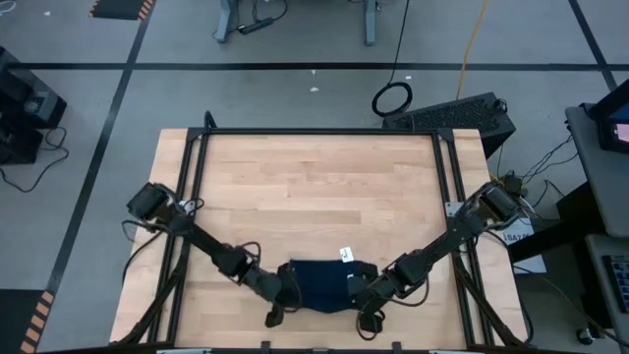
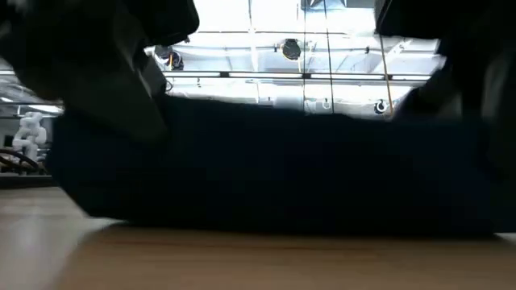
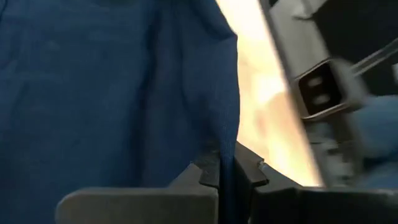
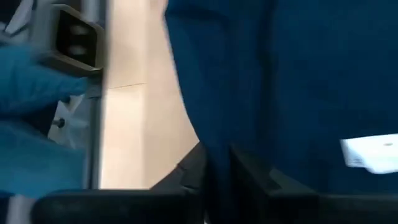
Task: Roll towel into tight, uniform cylinder
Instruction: Roll the blue cloth napkin
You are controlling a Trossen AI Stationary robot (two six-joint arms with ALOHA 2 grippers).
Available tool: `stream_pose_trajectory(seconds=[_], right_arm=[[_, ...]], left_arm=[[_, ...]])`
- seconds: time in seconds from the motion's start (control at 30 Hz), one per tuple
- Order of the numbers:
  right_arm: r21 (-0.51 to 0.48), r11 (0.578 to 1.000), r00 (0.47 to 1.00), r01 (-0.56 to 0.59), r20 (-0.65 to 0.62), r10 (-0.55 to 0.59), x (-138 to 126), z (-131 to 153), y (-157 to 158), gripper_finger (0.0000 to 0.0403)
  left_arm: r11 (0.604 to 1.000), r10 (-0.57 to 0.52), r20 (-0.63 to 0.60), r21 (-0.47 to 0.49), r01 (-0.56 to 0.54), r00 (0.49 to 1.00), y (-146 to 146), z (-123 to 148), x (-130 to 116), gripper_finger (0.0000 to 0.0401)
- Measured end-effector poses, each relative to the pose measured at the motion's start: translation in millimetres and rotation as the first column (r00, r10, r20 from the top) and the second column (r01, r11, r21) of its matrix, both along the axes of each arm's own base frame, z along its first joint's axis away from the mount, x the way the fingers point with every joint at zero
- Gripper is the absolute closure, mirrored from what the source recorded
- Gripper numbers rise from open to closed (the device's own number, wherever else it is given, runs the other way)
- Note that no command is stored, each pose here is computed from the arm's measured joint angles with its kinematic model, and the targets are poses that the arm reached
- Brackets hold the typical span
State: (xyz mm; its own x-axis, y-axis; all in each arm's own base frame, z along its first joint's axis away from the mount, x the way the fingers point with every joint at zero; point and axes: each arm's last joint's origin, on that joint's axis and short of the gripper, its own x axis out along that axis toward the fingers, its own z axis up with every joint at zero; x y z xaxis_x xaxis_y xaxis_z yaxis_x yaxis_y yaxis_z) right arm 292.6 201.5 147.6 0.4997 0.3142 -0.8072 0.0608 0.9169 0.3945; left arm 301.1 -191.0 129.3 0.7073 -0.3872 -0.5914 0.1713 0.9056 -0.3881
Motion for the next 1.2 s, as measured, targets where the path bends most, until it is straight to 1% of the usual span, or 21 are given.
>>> stream_pose_trajectory(seconds=[0.1, 0.17, 0.23, 0.33, 0.43, 0.5, 0.57, 0.63, 0.7, 0.8, 0.9, 0.97, 1.03, 1.1, 1.2], right_arm=[[-0.056, 0.997, 0.997, -0.051, 0.063, 0.055, -8, 15, 3, 0.0326], [-0.121, 0.990, 0.990, -0.075, 0.109, 0.089, -16, 25, 7, 0.0300], [-0.212, 0.973, 0.979, -0.087, 0.164, 0.123, -24, 31, 13, 0.0276], [-0.364, 0.927, 0.954, -0.092, 0.234, 0.186, -40, 31, 31, 0.0245], [-0.485, 0.873, 0.933, -0.045, 0.292, 0.210, -53, 19, 50, 0.0224], [-0.553, 0.833, 0.920, 0.004, 0.328, 0.213, -60, 5, 61, 0.0216], [-0.599, 0.797, 0.905, 0.074, 0.376, 0.199, -63, -7, 69, 0.0212], [-0.621, 0.769, 0.888, 0.153, 0.428, 0.169, -64, -16, 73, 0.0211], [-0.620, 0.757, 0.880, 0.204, 0.455, 0.135, -63, -21, 73, 0.0211], [-0.582, 0.775, 0.877, 0.246, 0.474, 0.077, -59, -22, 70, 0.0211], [-0.547, 0.797, 0.867, 0.258, 0.495, 0.060, -53, -19, 70, 0.0211], [-0.525, 0.816, 0.855, 0.242, 0.513, 0.077, -47, -17, 73, 0.0211], [-0.537, 0.817, 0.847, 0.211, 0.517, 0.121, -43, -20, 76, 0.0211], [-0.563, 0.804, 0.839, 0.190, 0.518, 0.164, -39, -29, 79, 0.0211], [-0.624, 0.763, 0.834, 0.169, 0.503, 0.227, -35, -46, 81, 0.0211]], left_arm=[[0.991, 0.014, -0.054, -0.134, -0.021, 0.998, 8, 9, 2, 0.0395], [0.981, 0.029, -0.091, -0.187, -0.046, 0.995, 16, 9, 4, 0.0396], [0.970, 0.068, -0.145, -0.222, -0.099, 0.987, 28, 4, 5, 0.0397], [0.944, 0.142, -0.218, -0.263, -0.199, 0.965, 46, -5, 4, 0.0397], [0.915, 0.209, -0.288, -0.280, -0.291, 0.935, 60, -17, -2, 0.0398], [0.891, 0.224, -0.280, -0.329, -0.313, 0.933, 63, -20, -6, 0.0398], [0.874, 0.225, -0.265, -0.370, -0.315, 0.938, 61, -19, -8, 0.0398], [0.869, 0.220, -0.267, -0.384, -0.313, 0.938, 58, -19, -9, 0.0398], [0.872, 0.208, -0.263, -0.386, -0.301, 0.942, 54, -19, -11, 0.0395], [0.875, 0.193, -0.256, -0.391, -0.284, 0.947, 49, -18, -12, 0.0391], [0.867, 0.196, -0.260, -0.405, -0.291, 0.946, 45, -17, -13, 0.0390], [0.866, 0.196, -0.262, -0.406, -0.292, 0.945, 44, -17, -14, 0.0389], [0.867, 0.197, -0.266, -0.402, -0.295, 0.944, 45, -17, -14, 0.0388], [0.868, 0.203, -0.274, -0.394, -0.302, 0.940, 46, -18, -14, 0.0388], [0.869, 0.215, -0.301, -0.374, -0.323, 0.929, 49, -21, -15, 0.0387]])
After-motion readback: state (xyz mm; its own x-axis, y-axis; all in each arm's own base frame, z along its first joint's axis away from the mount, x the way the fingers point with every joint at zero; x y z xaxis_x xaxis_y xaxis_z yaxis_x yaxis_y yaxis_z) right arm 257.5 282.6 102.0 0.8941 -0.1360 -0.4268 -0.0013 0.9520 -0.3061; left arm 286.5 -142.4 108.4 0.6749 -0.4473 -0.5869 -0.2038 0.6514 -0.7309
